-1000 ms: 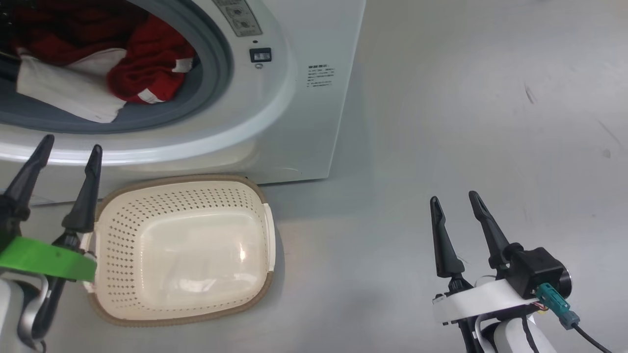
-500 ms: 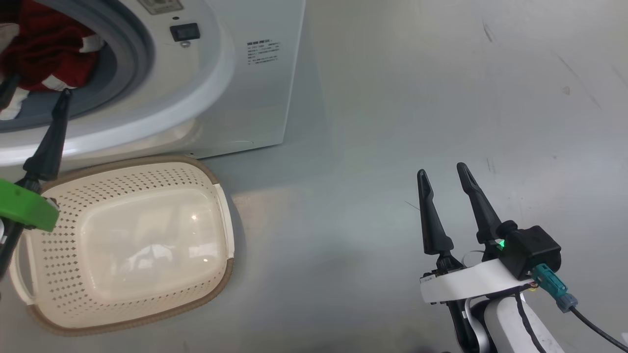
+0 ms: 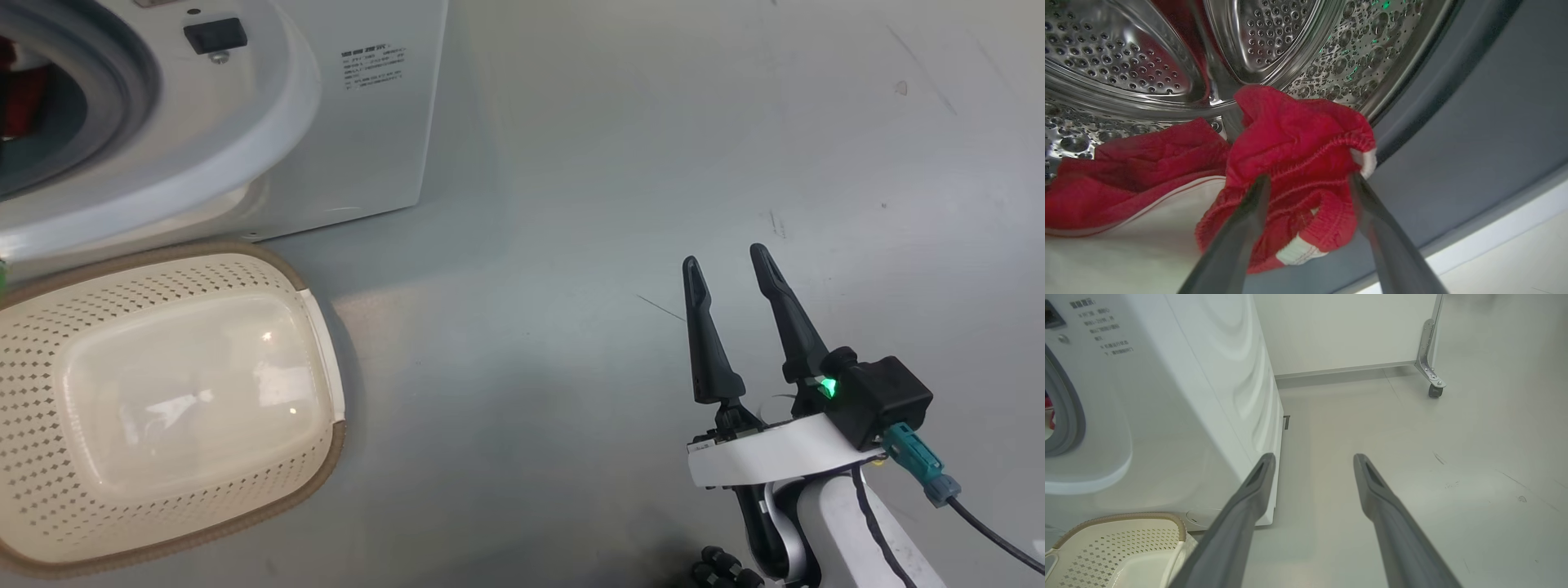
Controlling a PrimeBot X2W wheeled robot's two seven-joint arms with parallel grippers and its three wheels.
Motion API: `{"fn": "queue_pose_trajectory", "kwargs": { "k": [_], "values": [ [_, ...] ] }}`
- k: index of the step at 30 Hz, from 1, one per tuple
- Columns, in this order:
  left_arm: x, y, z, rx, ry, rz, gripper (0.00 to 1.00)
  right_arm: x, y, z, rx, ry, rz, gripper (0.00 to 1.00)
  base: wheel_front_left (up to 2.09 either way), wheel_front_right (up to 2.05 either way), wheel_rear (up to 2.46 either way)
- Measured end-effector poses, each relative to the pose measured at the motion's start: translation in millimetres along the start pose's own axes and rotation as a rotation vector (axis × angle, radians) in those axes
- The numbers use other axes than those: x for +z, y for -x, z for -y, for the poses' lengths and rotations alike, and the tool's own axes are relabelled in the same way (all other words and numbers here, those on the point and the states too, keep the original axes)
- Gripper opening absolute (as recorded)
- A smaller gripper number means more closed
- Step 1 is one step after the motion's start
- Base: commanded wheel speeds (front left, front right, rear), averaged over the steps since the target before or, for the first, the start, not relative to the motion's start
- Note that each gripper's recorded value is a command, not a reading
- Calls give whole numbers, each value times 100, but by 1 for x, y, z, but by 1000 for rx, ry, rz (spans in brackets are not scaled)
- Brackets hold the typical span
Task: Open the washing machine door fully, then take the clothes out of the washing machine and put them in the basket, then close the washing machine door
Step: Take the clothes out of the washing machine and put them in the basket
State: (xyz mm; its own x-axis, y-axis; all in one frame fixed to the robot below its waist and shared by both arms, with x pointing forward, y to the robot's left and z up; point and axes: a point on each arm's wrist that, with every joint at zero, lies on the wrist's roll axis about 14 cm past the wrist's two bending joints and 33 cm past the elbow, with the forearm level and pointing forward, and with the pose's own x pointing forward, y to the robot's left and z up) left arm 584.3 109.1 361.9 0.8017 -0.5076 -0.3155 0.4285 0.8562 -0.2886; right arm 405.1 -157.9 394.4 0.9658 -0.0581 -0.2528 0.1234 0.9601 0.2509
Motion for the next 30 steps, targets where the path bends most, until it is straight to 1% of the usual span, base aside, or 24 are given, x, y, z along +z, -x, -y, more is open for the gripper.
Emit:
{"fn": "queue_pose_trajectory", "kwargs": {
  "k": [6, 10, 18, 22, 30],
  "values": [
    [-12, -12, 10, -37, 6, -57, 100, -1, 1, 6, -20, 0, -5, 100, 0, 0, 0],
    [-15, -16, 12, -48, 35, -79, 100, -1, 1, 7, -25, 0, -6, 100, 0, 0, 0],
    [-22, -24, 13, -54, 44, -140, 100, -2, 2, 9, -30, 1, -9, 100, 0, 0, 0],
    [-23, -28, 10, -47, 82, -160, 100, -3, 1, 9, -30, 2, -11, 100, 0, 0, 0],
    [-26, -35, 8, -44, 117, -196, 100, -3, -1, 9, -33, 1, -10, 100, 0, 0, 0]
  ]
}}
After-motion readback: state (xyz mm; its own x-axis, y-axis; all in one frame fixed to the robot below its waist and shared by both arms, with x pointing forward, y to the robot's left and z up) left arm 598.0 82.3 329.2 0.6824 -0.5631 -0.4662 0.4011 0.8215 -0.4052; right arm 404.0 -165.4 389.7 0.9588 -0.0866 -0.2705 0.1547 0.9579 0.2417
